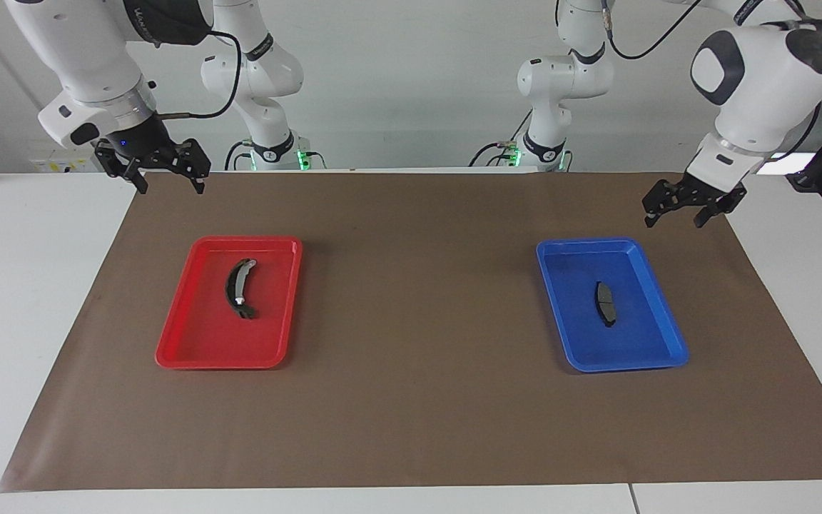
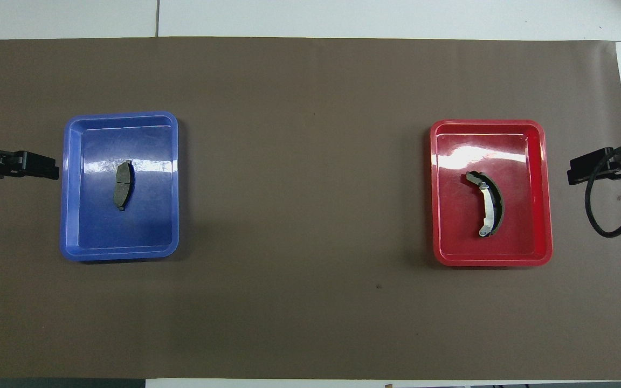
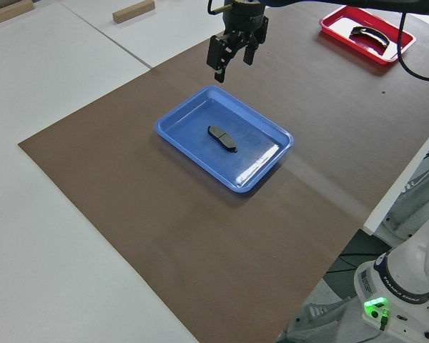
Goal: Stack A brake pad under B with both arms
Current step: 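Grasp the flat pad with the left gripper while the right gripper reaches the curved shoe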
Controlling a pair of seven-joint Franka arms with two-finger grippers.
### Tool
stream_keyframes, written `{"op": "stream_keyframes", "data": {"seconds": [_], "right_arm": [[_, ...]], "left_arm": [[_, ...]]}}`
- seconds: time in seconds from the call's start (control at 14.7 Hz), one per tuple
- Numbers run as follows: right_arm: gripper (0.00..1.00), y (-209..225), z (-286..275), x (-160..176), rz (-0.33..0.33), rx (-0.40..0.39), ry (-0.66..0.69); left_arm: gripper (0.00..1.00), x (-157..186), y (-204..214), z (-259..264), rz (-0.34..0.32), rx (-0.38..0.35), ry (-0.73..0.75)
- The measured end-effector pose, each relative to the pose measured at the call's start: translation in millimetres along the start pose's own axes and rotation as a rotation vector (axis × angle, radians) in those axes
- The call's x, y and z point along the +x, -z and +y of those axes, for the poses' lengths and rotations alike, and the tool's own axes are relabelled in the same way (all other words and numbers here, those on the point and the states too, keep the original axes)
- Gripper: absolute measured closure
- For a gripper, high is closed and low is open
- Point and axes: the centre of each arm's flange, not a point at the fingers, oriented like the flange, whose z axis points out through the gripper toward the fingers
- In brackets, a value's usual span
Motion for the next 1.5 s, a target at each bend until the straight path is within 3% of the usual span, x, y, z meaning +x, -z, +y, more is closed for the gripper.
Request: {"op": "stream_keyframes", "data": {"seconds": [0.2, 0.61, 0.88, 1.22, 1.29, 1.5], "right_arm": [[0.00, -24, 0, 3, 0.048, 0.001, 0.007], [0.00, -138, -9, -2, 0.062, 0.017, 0.087], [0.00, -213, -13, 2, 0.140, 0.021, 0.154], [0.00, -266, -13, -2, 0.151, 0.009, 0.261], [0.00, -273, -13, -4, 0.158, 0.008, 0.267], [0.00, -293, -14, -3, 0.168, 0.004, 0.267]], "left_arm": [[0.00, -3, -70, 11, 0.021, 0.002, -0.019], [0.00, -10, -184, 34, 0.018, 0.004, -0.060], [0.00, -9, -212, 35, 0.051, 0.008, -0.062], [0.03, -1, -240, 34, 0.082, 0.012, -0.062], [0.10, 0, -238, 34, 0.087, 0.012, -0.062], [0.47, 1, -230, 33, 0.100, 0.013, -0.059]]}}
